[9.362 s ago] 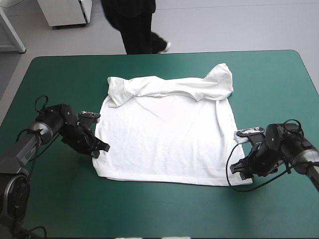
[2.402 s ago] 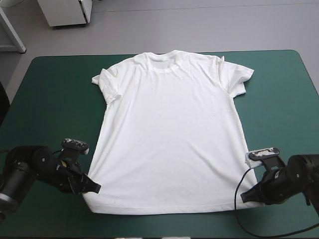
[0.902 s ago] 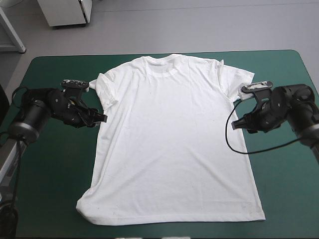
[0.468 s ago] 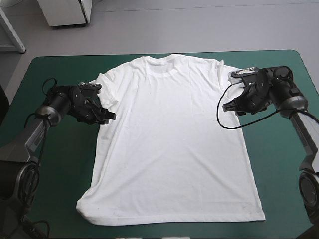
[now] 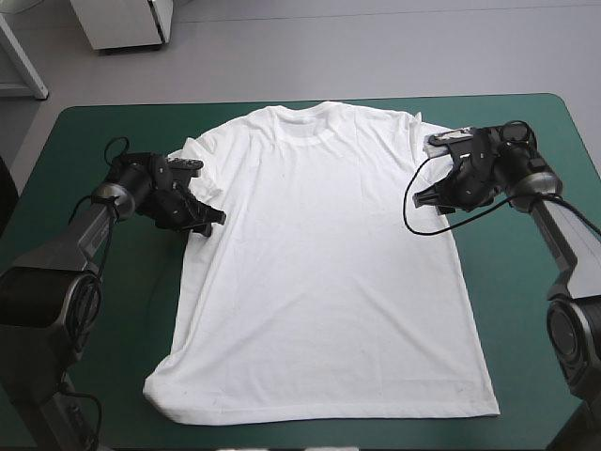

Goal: Fold the cloth

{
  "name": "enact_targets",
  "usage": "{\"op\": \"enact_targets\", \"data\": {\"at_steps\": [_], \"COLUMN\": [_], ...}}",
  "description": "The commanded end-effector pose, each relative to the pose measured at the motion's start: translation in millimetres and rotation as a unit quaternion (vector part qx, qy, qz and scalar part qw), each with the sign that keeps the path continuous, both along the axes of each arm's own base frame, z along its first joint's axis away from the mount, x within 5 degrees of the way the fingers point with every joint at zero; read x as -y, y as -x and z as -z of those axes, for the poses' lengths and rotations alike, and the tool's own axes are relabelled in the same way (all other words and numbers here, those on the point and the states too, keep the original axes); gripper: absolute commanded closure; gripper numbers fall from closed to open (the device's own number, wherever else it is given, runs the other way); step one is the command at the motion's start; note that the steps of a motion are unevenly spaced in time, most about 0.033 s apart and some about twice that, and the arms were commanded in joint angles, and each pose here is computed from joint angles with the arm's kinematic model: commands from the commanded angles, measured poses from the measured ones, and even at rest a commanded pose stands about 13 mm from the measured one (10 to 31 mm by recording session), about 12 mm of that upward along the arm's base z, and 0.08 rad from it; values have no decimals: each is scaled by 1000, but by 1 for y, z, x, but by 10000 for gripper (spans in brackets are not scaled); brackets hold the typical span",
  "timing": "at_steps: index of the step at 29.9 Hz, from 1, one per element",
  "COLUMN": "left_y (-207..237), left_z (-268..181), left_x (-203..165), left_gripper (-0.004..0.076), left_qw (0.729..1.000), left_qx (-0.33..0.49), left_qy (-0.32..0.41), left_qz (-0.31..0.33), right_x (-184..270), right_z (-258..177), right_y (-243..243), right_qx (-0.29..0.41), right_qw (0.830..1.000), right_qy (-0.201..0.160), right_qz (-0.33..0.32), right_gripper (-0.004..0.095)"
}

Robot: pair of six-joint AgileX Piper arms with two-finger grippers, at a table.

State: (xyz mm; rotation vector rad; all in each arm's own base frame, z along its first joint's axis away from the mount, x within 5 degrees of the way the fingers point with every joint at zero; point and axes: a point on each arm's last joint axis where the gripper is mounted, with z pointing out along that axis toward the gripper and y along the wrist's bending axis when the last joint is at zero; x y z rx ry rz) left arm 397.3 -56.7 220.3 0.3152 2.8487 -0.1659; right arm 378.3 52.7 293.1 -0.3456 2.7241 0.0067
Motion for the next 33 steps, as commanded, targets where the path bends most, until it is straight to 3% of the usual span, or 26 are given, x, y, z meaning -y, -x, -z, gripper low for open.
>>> {"op": "enact_targets", "data": {"at_steps": [1, 8, 15, 24, 30, 33], "left_y": [0, -3, -4, -2, -2, -2], "left_z": [-28, -15, -13, -13, -13, -13], "left_x": [0, 2, 2, 2, 4, 5], "left_gripper": [375, 744, 746, 746, 746, 746], "left_qw": [999, 999, 999, 999, 999, 999], "left_qx": [45, 28, 26, 21, 22, 22], "left_qy": [8, 8, 10, 8, 18, 19], "left_qz": [-1, 14, 15, 28, 34, 35], "right_x": [-1, 17, 29, 18, 15, 13], "right_z": [-19, -7, 6, 39, 59, 68], "right_y": [-6, -22, -30, -40, -42, -43], "right_qx": [45, 33, 19, -31, -70, -91], "right_qw": [999, 999, 999, 998, 995, 992], "right_qy": [-4, -4, -13, -62, -72, -86], "right_qz": [-6, 19, 33, 8, 10, 13], "right_gripper": [462, 463, 462, 463, 463, 534]}}
